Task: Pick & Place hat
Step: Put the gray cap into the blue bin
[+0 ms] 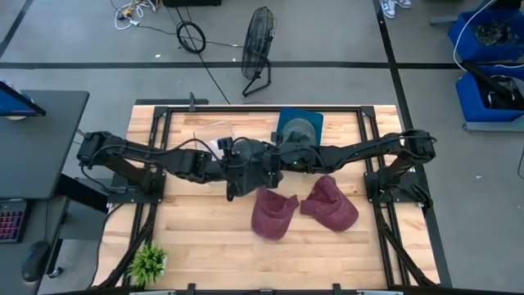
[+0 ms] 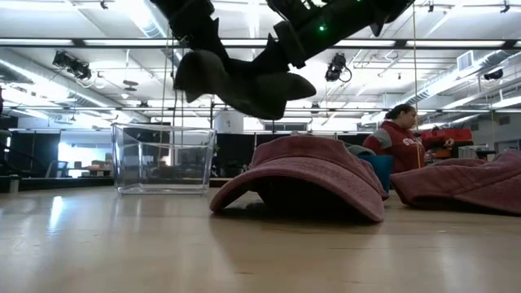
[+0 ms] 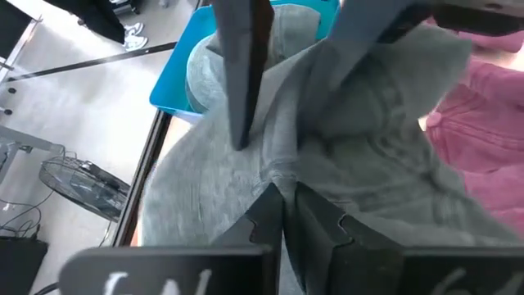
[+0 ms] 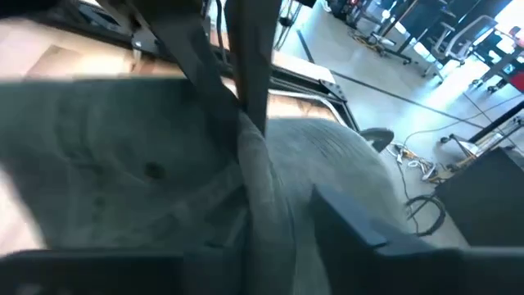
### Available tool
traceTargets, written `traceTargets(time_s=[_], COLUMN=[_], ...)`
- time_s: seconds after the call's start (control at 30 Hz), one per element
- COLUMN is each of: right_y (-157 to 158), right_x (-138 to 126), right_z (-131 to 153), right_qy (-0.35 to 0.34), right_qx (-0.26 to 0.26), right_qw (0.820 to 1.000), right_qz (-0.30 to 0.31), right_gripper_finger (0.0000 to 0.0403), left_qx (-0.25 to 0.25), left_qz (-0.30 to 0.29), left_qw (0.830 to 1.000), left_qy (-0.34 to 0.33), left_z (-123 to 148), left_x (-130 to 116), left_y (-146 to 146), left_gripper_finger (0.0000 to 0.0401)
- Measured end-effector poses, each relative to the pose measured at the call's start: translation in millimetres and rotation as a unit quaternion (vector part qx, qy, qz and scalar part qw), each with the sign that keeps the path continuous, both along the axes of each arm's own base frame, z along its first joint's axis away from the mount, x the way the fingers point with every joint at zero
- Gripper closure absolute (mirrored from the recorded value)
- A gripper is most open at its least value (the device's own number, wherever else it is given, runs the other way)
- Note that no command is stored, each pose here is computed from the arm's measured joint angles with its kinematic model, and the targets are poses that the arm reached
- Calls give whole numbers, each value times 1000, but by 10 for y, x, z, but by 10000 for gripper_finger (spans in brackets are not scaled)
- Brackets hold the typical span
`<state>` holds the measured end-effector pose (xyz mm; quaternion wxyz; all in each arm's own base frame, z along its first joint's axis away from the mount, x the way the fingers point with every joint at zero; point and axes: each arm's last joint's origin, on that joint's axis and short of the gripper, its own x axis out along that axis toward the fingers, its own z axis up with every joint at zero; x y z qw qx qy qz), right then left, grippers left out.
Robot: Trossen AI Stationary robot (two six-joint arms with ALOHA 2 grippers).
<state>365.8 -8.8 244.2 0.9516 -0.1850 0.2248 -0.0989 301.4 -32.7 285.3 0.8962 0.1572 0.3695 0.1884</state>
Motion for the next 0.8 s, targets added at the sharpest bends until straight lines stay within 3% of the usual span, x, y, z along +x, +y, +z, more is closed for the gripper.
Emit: traceTargets(time_s=[0.17, 0.3, 0.4, 0.53, 0.63, 0.7, 0.8], right_y=[-11, 8, 13, -44, -115, -162, -245], right_x=[-18, -33, -96, -272, -444, -544, -647], right_z=[-46, -52, -20, 182, 279, 290, 179], right_qy=[19, 10, 14, -1, -5, -14, 17], right_qx=[8, 22, -14, -85, -119, -105, -53], right_qw=[1000, 997, 988, 955, 914, 897, 897], right_qz=[-10, -72, -152, -284, -388, -429, -438], right_gripper_finger=[389, 377, 380, 395, 390, 387, 391], left_qx=[0, 1, -7, 0, -1, -2, -7], left_qz=[8, 21, 44, 59, 62, 64, 70], left_qw=[1000, 1000, 999, 998, 998, 998, 997], left_qy=[4, 12, 14, 20, 25, 25, 21], left_z=[-2, -11, -24, -35, -42, -45, -44], left_x=[0, -12, -27, -47, -57, -60, -60], left_y=[55, 119, 163, 176, 176, 176, 178], left_gripper_finger=[336, 300, 275, 255, 252, 254, 259])
